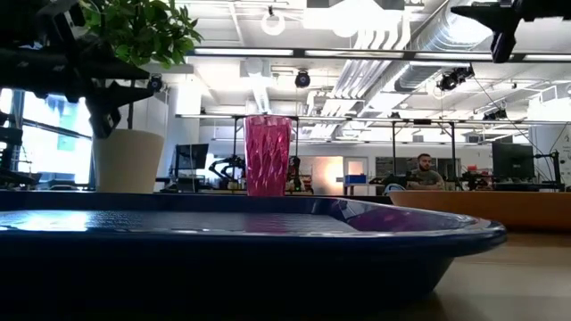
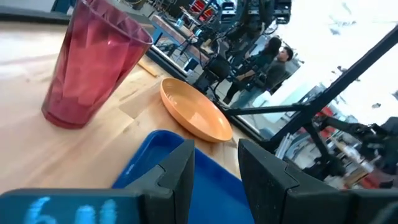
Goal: Pick and place plate/cup/fork/spoon on tray
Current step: Put the orange plate on the center of the blue tray
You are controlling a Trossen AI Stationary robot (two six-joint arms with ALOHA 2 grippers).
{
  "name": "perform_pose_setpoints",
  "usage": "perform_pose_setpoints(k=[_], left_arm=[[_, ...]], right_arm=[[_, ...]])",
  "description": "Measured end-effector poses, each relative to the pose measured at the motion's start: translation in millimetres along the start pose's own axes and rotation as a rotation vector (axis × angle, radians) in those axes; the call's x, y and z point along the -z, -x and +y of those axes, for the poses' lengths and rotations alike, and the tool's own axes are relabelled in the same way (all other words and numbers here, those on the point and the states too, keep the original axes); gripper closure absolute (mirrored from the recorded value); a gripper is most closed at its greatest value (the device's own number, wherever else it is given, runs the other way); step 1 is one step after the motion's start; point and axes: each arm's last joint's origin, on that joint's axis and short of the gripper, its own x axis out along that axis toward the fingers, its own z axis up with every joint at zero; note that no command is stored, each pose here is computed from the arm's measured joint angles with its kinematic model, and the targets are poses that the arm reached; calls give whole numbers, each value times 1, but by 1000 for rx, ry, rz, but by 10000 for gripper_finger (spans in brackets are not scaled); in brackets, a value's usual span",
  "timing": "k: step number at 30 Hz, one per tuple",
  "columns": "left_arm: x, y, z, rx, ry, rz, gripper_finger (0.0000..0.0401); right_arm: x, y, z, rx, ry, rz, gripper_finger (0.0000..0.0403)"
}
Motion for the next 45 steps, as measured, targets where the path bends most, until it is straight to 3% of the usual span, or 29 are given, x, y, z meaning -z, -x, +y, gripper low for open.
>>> perform_pose_setpoints(k=[8,19,29,38,45], left_arm=[[0,0,0,0,72,0,286],[0,0,0,0,79,0,286],[0,0,0,0,80,0,286],[0,0,0,-1,80,1,286],[0,0,0,-1,79,2,286]], right_arm=[[-15,-10,19,245,-121,419,293],[22,-27,15,759,-538,839,293],[48,-38,11,1138,-743,954,293],[66,-45,8,1364,-790,1061,293],[82,-56,6,1466,-763,1105,293]])
